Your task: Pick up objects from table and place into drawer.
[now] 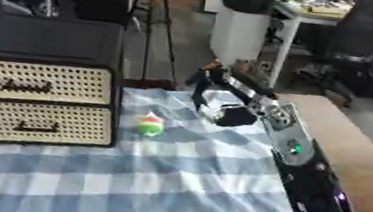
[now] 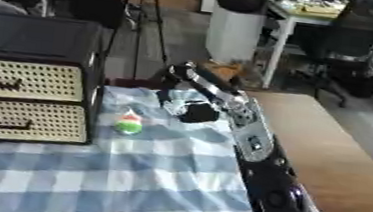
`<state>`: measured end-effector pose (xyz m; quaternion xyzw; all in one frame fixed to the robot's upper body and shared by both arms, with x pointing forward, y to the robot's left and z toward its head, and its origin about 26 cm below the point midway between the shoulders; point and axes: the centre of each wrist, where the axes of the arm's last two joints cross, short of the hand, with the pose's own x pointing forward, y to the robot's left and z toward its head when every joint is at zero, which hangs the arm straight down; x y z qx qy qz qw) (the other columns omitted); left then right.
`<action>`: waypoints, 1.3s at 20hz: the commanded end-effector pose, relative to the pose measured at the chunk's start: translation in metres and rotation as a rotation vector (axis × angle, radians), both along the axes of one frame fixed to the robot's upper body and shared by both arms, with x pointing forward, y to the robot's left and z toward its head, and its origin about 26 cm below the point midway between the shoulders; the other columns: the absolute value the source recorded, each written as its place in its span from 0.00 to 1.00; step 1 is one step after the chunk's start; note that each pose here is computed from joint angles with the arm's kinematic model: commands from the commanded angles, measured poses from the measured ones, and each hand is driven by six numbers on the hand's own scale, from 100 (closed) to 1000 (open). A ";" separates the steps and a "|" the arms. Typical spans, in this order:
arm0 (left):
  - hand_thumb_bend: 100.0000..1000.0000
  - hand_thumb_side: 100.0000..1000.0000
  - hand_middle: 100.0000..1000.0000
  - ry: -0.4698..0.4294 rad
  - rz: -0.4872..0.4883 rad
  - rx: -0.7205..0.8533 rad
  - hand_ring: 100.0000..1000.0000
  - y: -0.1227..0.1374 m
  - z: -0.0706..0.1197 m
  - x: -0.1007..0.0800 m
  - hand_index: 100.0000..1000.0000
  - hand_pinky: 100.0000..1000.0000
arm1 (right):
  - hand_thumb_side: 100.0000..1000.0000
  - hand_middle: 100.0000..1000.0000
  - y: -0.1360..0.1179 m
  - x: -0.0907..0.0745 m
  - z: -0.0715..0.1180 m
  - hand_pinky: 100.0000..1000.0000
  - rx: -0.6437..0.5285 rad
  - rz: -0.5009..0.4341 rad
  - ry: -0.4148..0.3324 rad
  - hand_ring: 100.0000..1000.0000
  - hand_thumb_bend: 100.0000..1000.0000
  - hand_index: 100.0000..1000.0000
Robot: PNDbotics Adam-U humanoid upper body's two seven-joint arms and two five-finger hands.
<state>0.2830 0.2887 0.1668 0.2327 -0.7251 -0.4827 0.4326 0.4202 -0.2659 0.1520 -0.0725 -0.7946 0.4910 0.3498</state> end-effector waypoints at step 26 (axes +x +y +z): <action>0.06 1.00 0.00 -0.153 0.056 0.216 0.00 -0.011 0.049 0.012 0.65 0.08 | 0.19 0.44 -0.015 0.017 0.009 0.64 -0.076 -0.085 -0.040 0.58 0.00 0.75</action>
